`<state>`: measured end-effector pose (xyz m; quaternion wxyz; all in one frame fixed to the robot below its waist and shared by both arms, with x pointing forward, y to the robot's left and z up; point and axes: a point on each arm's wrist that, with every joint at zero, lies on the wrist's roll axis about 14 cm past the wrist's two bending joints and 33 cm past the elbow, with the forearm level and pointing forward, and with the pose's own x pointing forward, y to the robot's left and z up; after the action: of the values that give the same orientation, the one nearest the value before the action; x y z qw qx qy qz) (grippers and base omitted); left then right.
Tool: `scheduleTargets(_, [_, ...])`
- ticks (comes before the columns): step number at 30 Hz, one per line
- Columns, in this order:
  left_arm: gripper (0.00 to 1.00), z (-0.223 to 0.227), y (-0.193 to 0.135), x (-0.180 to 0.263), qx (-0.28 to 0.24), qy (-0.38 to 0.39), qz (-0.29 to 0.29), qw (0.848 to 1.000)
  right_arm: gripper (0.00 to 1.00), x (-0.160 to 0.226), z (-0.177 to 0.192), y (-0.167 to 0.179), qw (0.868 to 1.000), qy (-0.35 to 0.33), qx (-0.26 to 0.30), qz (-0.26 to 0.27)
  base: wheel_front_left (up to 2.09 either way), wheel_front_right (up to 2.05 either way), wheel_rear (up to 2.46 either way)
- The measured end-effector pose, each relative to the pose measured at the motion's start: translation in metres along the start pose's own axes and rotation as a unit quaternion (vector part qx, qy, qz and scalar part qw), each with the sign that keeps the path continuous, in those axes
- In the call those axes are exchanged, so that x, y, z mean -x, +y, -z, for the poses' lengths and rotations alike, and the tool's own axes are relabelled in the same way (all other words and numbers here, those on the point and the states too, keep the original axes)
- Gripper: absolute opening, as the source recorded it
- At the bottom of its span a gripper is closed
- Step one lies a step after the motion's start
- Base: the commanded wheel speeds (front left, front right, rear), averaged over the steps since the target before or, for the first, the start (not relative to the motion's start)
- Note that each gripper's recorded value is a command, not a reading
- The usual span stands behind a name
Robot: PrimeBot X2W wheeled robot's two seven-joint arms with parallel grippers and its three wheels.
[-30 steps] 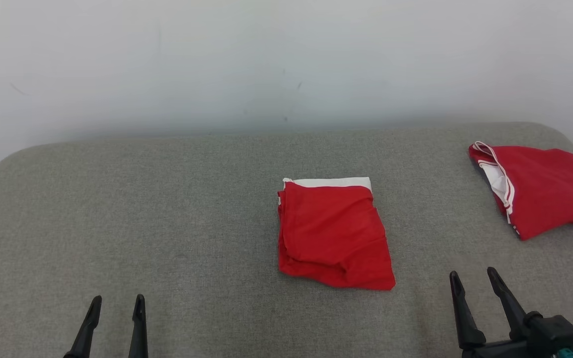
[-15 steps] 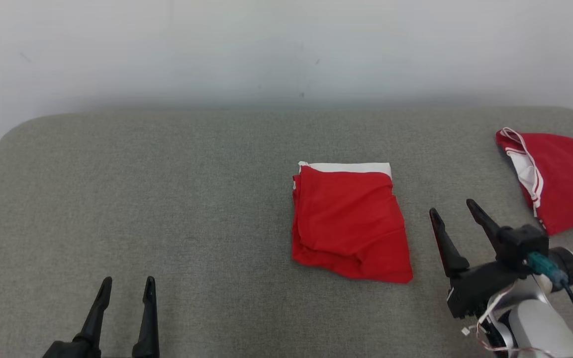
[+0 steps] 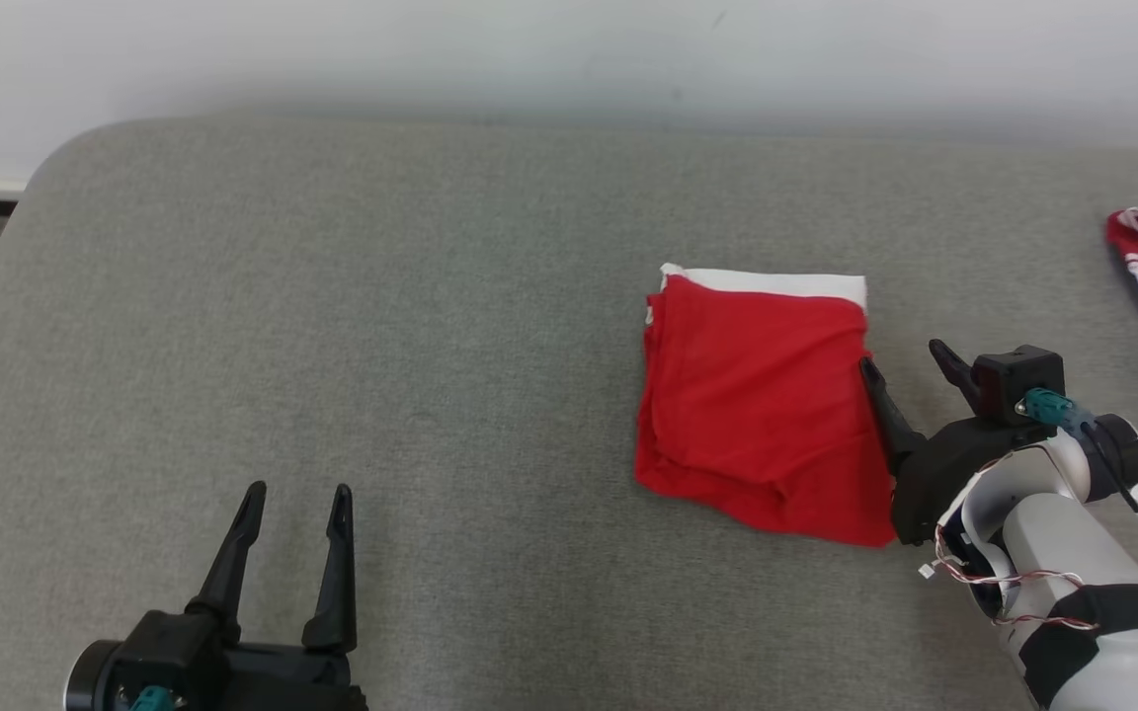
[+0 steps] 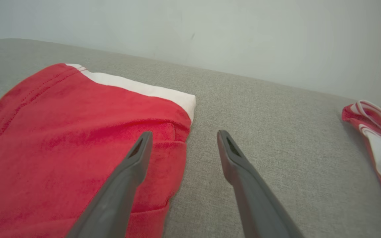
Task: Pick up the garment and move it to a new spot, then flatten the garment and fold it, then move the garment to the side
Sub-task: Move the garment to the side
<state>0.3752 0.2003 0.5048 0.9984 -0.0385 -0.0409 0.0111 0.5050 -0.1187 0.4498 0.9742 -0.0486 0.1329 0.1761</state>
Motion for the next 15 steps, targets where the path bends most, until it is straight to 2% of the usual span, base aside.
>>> scheduleTargets(5, [1.00,0.009,0.006,-0.001,0.000,0.014,-0.012,1.000,1.00,-0.016,0.038,0.019,0.998,0.063,-0.018,-0.019,0.00,0.00,0.00])
scheduleTargets(15, [1.00,0.010,0.000,-0.001,0.008,0.016,-0.006,1.000,1.00,-0.007,0.064,0.034,0.993,0.107,-0.051,-0.019,0.00,0.00,0.00])
